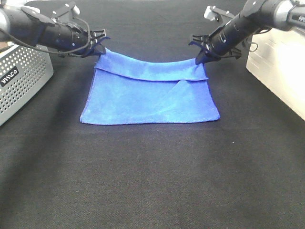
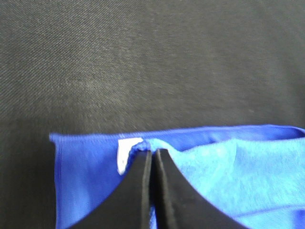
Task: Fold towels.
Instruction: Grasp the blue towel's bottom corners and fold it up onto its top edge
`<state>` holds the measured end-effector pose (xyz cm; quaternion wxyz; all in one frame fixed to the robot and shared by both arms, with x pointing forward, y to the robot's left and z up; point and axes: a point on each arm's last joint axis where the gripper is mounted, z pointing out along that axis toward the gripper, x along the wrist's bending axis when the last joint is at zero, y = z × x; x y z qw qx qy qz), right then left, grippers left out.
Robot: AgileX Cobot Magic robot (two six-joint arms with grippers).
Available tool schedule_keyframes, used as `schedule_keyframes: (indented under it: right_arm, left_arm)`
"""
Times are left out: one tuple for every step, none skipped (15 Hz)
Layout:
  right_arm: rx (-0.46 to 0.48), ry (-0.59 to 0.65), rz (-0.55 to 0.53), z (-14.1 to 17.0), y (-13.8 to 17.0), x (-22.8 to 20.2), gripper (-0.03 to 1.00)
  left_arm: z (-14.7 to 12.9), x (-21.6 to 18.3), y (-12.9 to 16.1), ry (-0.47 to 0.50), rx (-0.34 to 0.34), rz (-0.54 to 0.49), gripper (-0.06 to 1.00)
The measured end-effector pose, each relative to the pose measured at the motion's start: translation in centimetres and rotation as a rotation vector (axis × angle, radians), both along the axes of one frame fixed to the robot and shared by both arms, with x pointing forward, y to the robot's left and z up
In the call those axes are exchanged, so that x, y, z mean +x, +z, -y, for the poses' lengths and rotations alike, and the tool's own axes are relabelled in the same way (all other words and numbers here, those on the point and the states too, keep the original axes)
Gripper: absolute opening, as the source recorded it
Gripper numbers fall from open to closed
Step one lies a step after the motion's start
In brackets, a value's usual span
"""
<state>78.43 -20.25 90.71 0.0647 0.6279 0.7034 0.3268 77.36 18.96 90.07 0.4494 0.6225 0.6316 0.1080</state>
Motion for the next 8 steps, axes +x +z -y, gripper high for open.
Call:
schedule_keyframes:
  right_arm:
    - [-0.004,0.001,0.0,0.0,-0.1,0.0,0.03]
    - [-0.008,-0.001,0.005,0.1,-0.1,0.1,0.09]
    - [-0.008,-0.002,0.007,0.1,-0.2,0.1,0.25]
    - [-0.007,-0.007,0.004,0.1,-0.2,0.1,0.44]
    - [-0.011,-0.002,-0.008,0.1,-0.2,0.0,0.64]
    - [-0.028,0.013,-0.026,0.1,0.1,-0.3,0.77]
    - [-0.051,0.031,-0.045,0.2,0.5,-0.6,0.83]
    - [-0.065,0.041,-0.058,0.3,1.4,-0.9,0.85]
  left_arm:
    - [0.0,0.1,-0.4,0.0,0.001,-0.004,0.1]
    - [0.0,0.2,-0.5,0.0,0.001,-0.004,0.22]
    - [0.0,0.2,-0.5,0.0,0.001,-0.004,0.4]
    - [0.0,0.2,-0.4,0.0,0.0,-0.001,0.59]
    - [0.0,0.2,-0.4,0.0,0.0,-0.001,0.7]
    - [0.0,0.2,-0.2,-0.003,0.002,0.002,0.76]
    - [0.1,0.1,0.1,-0.021,0.011,0.003,0.78]
    - [0.2,-0.1,0.4,-0.055,0.032,0.001,0.79]
